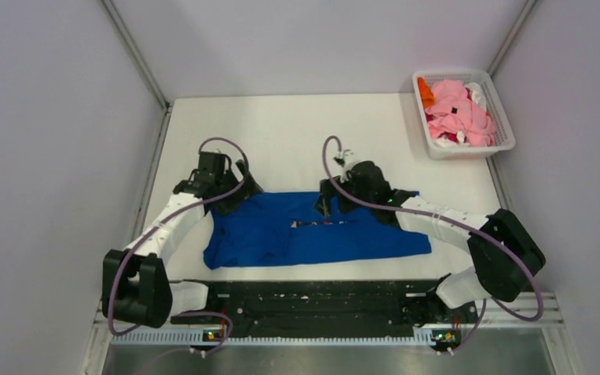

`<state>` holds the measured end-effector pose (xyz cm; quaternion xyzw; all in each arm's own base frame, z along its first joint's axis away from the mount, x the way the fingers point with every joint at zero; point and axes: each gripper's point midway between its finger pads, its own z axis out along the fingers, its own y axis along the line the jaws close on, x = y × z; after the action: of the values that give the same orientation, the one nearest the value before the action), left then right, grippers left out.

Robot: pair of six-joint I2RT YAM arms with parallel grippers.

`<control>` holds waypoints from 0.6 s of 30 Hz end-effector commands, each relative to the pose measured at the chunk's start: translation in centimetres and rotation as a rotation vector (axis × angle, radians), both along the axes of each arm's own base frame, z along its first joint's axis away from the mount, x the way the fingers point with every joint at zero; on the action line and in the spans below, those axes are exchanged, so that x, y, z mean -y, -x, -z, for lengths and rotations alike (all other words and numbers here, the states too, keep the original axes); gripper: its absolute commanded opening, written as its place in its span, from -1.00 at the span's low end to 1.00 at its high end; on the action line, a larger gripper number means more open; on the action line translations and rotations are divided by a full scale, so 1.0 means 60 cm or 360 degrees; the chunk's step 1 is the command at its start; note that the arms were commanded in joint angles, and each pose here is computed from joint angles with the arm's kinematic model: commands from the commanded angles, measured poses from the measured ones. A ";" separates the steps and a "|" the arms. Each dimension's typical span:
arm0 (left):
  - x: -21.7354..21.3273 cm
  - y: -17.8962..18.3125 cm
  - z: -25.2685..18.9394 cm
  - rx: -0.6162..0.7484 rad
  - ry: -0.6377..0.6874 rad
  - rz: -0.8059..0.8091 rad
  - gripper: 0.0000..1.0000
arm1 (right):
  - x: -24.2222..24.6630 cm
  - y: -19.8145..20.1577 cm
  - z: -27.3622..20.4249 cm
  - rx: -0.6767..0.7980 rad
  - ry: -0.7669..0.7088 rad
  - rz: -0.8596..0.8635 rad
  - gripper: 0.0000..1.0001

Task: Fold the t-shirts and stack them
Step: Rotate the tshirt 90 degrees

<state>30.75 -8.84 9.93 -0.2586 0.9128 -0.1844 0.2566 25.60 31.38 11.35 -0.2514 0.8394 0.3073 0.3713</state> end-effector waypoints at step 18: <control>0.041 0.029 0.153 -0.0379 -0.0036 0.0003 0.96 | 0.409 -0.046 0.156 -0.0479 0.0488 0.1579 0.97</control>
<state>26.85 -13.54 3.41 -0.2503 0.9418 -0.1776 0.1373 29.50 9.67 2.89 0.1226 0.9396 0.0408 0.3171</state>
